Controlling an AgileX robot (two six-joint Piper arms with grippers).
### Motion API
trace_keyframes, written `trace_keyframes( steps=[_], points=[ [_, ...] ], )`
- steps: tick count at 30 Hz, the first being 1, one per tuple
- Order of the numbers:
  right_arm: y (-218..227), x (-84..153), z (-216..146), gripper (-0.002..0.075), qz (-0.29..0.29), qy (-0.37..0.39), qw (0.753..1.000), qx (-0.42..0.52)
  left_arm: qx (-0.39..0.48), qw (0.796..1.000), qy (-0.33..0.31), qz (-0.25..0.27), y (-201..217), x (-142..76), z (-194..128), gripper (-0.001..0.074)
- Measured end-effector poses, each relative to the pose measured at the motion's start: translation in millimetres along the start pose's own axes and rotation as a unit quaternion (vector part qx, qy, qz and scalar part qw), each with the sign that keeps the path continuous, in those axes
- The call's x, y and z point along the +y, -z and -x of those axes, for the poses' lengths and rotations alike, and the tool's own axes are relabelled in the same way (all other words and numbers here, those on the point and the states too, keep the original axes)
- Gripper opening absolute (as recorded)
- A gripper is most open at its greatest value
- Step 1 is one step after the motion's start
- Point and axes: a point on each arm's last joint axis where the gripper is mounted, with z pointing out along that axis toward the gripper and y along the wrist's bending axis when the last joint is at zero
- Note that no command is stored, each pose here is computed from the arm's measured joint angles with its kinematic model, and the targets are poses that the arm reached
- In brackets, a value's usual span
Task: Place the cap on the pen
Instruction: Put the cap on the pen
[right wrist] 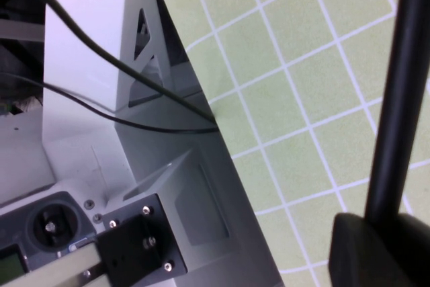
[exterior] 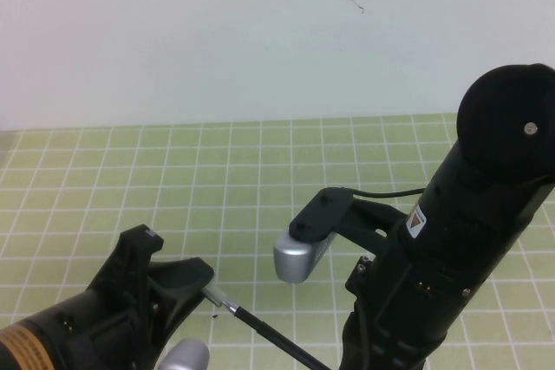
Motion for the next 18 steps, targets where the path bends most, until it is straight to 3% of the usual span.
trace_keyframes(
  steps=[3,18],
  points=[
    [0.0,0.0,0.0,0.0057,0.000,0.000,1.000,0.000,0.000,1.000,-0.012,-0.016,0.0,-2.9,0.0,0.0001],
    [8.9,4.6,8.8,0.0056,0.007,0.004,1.000,-0.026,0.001,1.000,-0.007,0.000,0.0,0.0,-0.1,0.0001]
  ],
)
